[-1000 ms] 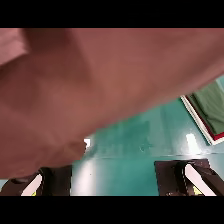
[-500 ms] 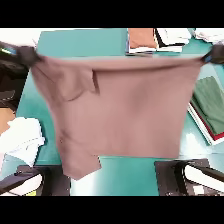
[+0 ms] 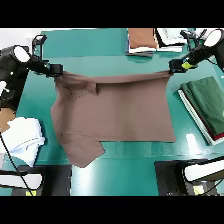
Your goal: Fold the shirts.
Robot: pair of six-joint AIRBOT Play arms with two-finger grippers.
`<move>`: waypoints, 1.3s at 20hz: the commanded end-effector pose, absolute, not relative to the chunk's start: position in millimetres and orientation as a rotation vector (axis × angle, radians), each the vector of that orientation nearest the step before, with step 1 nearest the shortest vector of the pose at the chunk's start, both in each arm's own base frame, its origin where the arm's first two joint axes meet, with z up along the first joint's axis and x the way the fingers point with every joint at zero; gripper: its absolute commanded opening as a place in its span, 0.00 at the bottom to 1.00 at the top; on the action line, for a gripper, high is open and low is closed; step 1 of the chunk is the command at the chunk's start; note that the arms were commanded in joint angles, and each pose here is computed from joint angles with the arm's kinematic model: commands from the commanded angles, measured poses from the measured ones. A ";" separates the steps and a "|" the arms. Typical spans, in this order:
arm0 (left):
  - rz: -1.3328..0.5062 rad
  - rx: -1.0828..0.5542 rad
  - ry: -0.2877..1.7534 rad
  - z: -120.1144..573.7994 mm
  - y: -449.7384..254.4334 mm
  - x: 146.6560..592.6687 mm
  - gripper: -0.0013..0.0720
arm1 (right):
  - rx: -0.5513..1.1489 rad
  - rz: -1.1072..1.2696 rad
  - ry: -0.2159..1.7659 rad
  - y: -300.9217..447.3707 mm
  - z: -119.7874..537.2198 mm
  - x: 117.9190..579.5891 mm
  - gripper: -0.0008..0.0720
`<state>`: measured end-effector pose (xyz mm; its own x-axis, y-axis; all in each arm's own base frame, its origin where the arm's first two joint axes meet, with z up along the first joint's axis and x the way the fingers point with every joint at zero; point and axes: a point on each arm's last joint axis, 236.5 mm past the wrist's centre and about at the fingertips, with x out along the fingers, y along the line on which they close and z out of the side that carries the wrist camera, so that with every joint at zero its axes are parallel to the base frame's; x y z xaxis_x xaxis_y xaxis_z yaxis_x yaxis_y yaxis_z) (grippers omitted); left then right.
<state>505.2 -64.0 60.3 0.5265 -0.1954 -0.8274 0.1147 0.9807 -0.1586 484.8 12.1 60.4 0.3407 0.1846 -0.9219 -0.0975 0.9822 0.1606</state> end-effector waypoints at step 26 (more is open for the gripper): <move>-0.130 -0.213 1.493 -12.6 -51.3 262.8 0.60 | 0.126 0.141 1.243 17.0 43.4 356.1 0.55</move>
